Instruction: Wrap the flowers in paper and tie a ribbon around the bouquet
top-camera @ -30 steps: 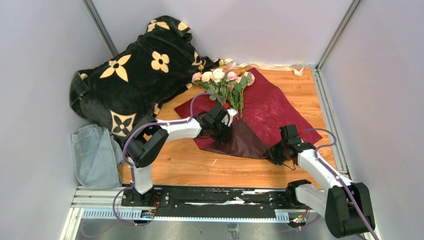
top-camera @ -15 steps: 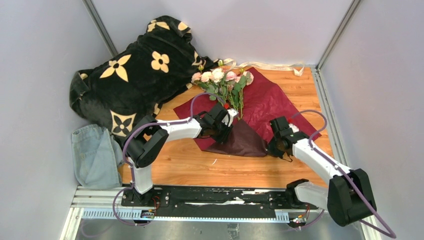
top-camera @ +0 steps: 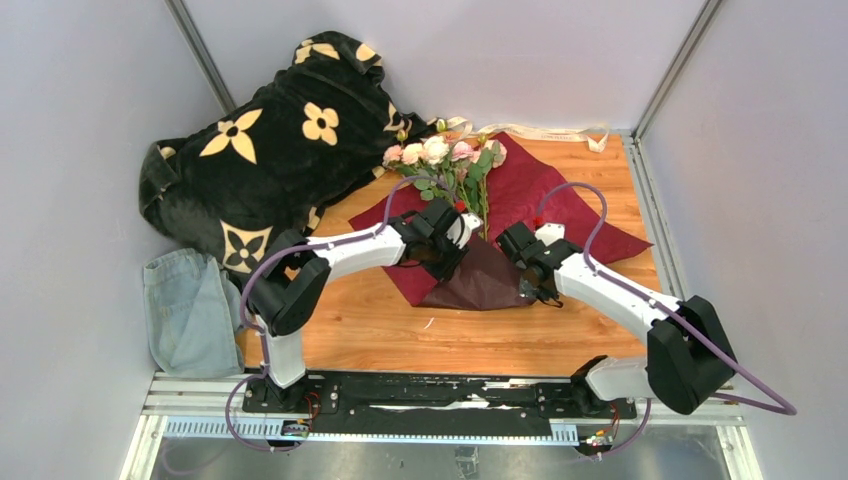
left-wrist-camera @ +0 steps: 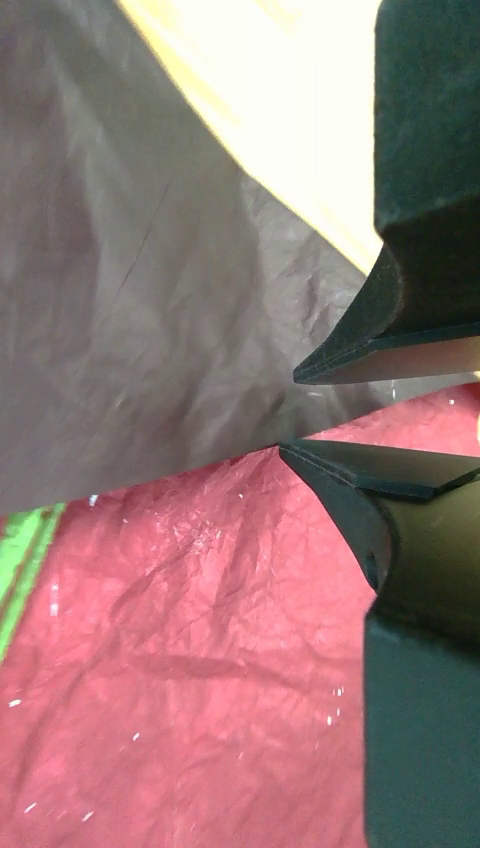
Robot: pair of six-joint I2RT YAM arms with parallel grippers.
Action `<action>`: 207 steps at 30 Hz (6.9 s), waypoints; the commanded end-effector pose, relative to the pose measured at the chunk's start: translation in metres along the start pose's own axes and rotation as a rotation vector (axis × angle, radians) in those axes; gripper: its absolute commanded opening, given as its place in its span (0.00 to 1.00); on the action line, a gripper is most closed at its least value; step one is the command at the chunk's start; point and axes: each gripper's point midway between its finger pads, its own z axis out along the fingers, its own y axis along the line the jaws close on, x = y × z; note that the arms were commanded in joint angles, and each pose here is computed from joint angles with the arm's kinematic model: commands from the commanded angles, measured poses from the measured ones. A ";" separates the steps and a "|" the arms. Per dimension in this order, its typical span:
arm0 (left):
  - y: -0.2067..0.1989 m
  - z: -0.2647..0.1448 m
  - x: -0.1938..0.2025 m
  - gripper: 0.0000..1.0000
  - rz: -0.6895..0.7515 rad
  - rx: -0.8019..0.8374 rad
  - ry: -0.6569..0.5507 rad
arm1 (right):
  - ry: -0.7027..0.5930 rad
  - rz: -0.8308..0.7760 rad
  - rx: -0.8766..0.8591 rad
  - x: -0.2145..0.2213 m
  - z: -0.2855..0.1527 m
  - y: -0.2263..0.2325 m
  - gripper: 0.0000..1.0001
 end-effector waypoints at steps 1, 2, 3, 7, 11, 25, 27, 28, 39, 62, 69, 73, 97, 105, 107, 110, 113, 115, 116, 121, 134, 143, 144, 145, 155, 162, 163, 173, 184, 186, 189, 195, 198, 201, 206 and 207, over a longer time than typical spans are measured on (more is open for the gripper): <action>-0.015 -0.046 -0.042 0.36 0.127 0.074 -0.071 | -0.034 -0.051 0.070 -0.006 -0.005 -0.013 0.00; -0.021 -0.053 -0.047 0.36 0.139 0.099 -0.074 | -0.040 -0.050 0.068 -0.007 -0.005 -0.013 0.00; -0.027 -0.059 -0.051 0.36 0.145 0.132 -0.077 | -0.045 -0.045 0.066 -0.008 -0.006 -0.013 0.00; -0.064 -0.065 -0.058 0.37 0.119 0.309 -0.091 | -0.064 -0.044 0.059 -0.011 -0.009 -0.014 0.00; -0.072 -0.021 -0.064 0.37 0.038 0.350 -0.090 | -0.075 -0.065 0.056 -0.013 -0.011 -0.010 0.00; -0.031 0.085 -0.049 0.38 0.014 0.185 0.019 | -0.294 -0.457 0.079 -0.039 -0.043 0.031 0.00; -0.031 0.087 -0.043 0.38 0.010 0.188 0.032 | -0.337 -0.547 0.045 -0.041 -0.048 0.049 0.00; -0.031 0.088 -0.041 0.38 0.009 0.190 0.036 | -0.359 -0.602 0.020 -0.041 -0.050 0.060 0.00; -0.010 0.044 -0.081 0.55 -0.010 0.282 -0.099 | -0.436 -0.955 -0.236 -0.006 -0.044 0.126 0.00; 0.122 -0.146 -0.123 0.89 -0.395 0.272 -0.403 | -0.425 -1.155 -0.199 0.004 -0.023 0.145 0.00; 0.093 -0.144 -0.110 1.00 -0.603 0.402 -0.459 | -0.424 -1.182 -0.193 0.005 -0.022 0.145 0.00; 0.073 -0.113 -0.101 1.00 -0.655 0.434 -0.393 | -0.420 -1.185 -0.195 0.006 -0.021 0.145 0.00; 0.132 -0.014 -0.033 0.00 -0.649 0.142 -0.154 | -0.359 -1.302 -0.268 0.027 -0.028 0.145 0.15; 0.142 0.015 0.010 0.00 -0.653 0.068 -0.050 | -0.345 -1.285 -0.547 0.030 -0.091 0.155 0.37; 0.143 0.015 0.011 0.00 -0.644 0.062 -0.052 | -0.381 -1.251 -0.709 0.028 -0.120 0.159 0.41; 0.144 0.013 0.010 0.00 -0.637 0.054 -0.061 | -0.413 -1.081 -0.887 0.011 -0.134 0.169 0.54; 0.144 0.012 0.007 0.00 -0.637 0.056 -0.070 | -0.364 -0.866 -0.978 -0.017 -0.108 0.174 0.44; 0.144 0.010 0.007 0.00 -0.634 0.054 -0.070 | -0.253 -0.723 -1.023 -0.027 -0.080 0.171 0.25; 0.145 0.009 0.006 0.00 -0.630 0.050 -0.073 | -0.187 -0.646 -1.047 -0.028 -0.066 0.166 0.17; 0.148 0.005 0.003 0.00 -0.609 0.030 -0.083 | 0.035 -0.442 -1.003 0.006 -0.002 0.131 0.03; 0.149 0.000 0.000 0.00 -0.581 0.018 -0.093 | 0.203 -0.239 -0.644 0.041 0.007 0.047 0.00; 0.142 0.001 0.001 0.00 -0.560 0.022 -0.079 | -0.014 -0.410 -1.110 -0.023 -0.060 0.145 0.00; 0.143 0.001 0.001 0.00 -0.555 0.017 -0.080 | 0.011 -0.414 -1.130 -0.022 -0.058 0.152 0.00; 0.144 0.000 0.001 0.00 -0.550 0.009 -0.081 | 0.038 -0.421 -1.137 -0.018 -0.053 0.157 0.00; 0.145 -0.001 0.009 0.00 -0.534 -0.009 -0.059 | 0.251 -0.470 -1.076 0.055 0.009 0.171 0.00; 0.137 -0.011 0.025 0.00 -0.473 -0.011 -0.031 | 0.390 -0.427 -0.968 0.110 0.015 0.133 0.00; 0.138 -0.012 0.026 0.00 -0.459 -0.017 -0.030 | 0.406 -0.441 -0.966 0.119 0.009 0.129 0.00; 0.147 -0.013 0.021 0.00 -0.349 -0.089 -0.039 | 0.107 -0.335 -1.086 0.006 -0.044 0.126 0.04; 0.143 -0.005 0.030 0.00 -0.352 -0.075 0.000 | 0.199 -0.161 -1.147 -0.094 0.056 0.161 0.00; 0.144 -0.003 0.033 0.00 -0.352 -0.075 0.019 | 0.159 -0.116 -1.129 -0.125 0.070 0.159 0.00; 0.145 -0.001 0.033 0.00 -0.342 -0.073 0.028 | 0.109 -0.061 -1.093 -0.156 0.090 0.154 0.00; 0.146 0.005 0.038 0.00 -0.329 -0.067 0.060 | 0.030 0.124 -1.029 -0.215 0.135 0.135 0.00; 0.147 0.007 0.041 0.00 -0.326 -0.065 0.070 | -0.005 0.167 -1.014 -0.247 0.157 0.137 0.00; 0.147 0.008 0.042 0.00 -0.325 -0.067 0.076 | -0.063 0.207 -0.988 -0.288 0.173 0.137 0.00; 0.144 0.008 0.047 0.00 -0.335 -0.059 0.088 | -0.177 0.274 -0.896 -0.344 0.181 0.109 0.02; 0.144 0.009 0.048 0.00 -0.338 -0.058 0.090 | -0.187 0.260 -0.885 -0.348 0.177 0.105 0.06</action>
